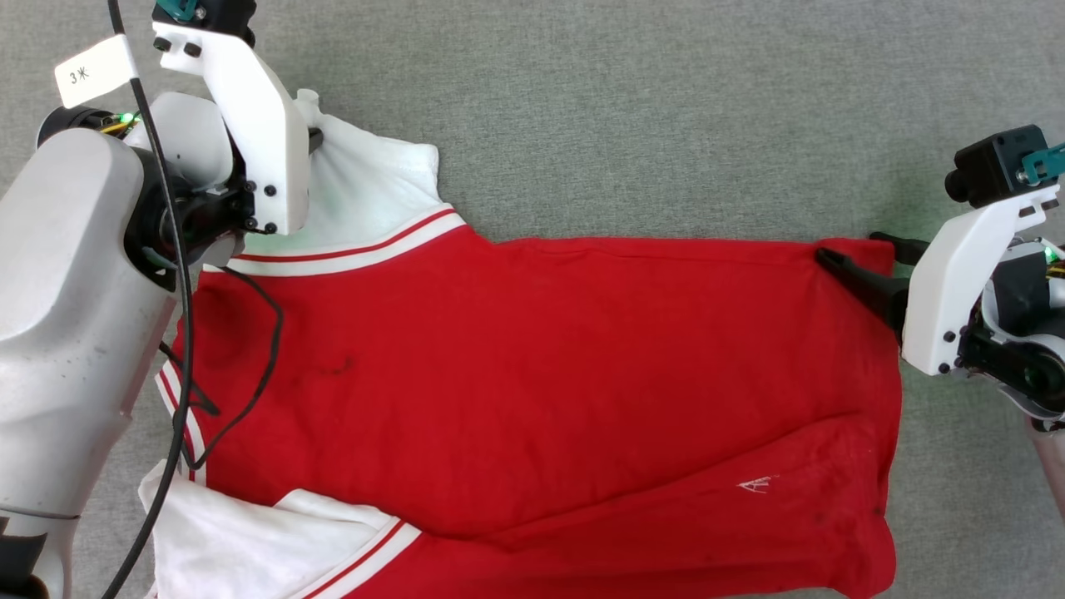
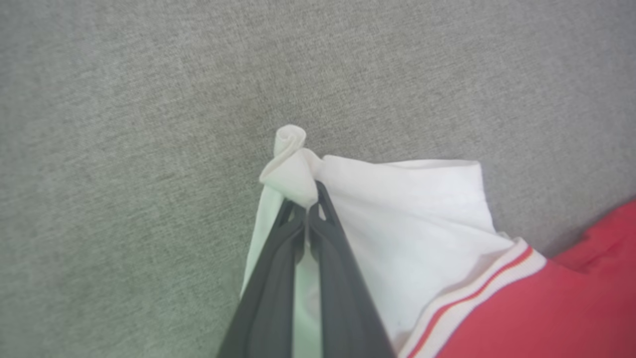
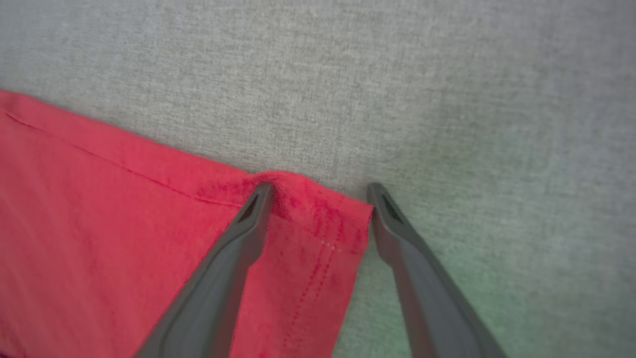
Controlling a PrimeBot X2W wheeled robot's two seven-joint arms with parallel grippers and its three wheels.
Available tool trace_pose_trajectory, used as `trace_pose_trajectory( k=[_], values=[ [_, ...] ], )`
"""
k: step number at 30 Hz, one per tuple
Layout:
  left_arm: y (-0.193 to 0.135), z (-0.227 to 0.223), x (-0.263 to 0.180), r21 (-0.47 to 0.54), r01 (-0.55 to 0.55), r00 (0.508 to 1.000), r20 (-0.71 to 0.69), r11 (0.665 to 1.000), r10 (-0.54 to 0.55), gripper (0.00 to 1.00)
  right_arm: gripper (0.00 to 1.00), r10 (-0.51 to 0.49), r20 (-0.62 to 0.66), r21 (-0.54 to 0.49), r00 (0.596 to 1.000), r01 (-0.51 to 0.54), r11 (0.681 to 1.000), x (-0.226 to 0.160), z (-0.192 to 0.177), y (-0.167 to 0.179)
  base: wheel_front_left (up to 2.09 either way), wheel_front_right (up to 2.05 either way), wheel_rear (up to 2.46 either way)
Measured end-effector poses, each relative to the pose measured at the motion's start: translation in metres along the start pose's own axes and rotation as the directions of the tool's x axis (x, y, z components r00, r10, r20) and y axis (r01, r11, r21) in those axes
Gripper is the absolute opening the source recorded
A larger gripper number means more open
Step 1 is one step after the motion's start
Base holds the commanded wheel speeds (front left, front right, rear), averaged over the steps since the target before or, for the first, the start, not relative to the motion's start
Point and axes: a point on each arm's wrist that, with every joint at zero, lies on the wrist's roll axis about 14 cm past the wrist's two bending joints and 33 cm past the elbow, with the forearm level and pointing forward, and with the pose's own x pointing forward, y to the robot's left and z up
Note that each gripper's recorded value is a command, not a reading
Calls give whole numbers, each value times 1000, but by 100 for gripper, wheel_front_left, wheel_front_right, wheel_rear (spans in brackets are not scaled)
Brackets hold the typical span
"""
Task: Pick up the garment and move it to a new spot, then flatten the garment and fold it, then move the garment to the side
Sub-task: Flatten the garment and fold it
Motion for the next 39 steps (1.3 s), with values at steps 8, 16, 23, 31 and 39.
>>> trace_pose_trajectory(
  k=[8,16,23,31,39],
  values=[
    [4,4,-7,-4,-6,999,39,1000,6,0,0,27,-17,-18,999,-27,999,0,1,6,0,0,0],
    [8,14,-30,-32,-10,988,157,999,15,0,0,15,136,-8,991,-14,1000,-17,29,2,0,0,0],
    [15,0,-66,-75,-29,960,277,997,49,0,0,-6,254,1,967,5,1000,-42,35,3,0,0,0],
    [10,-41,-107,-165,-37,919,381,986,98,0,0,-10,306,38,952,-2,999,-59,7,15,0,0,0],
    [-8,-111,-132,-295,-36,919,367,955,148,0,0,-12,316,86,949,-16,996,-67,-31,27,0,0,0]
  ],
)
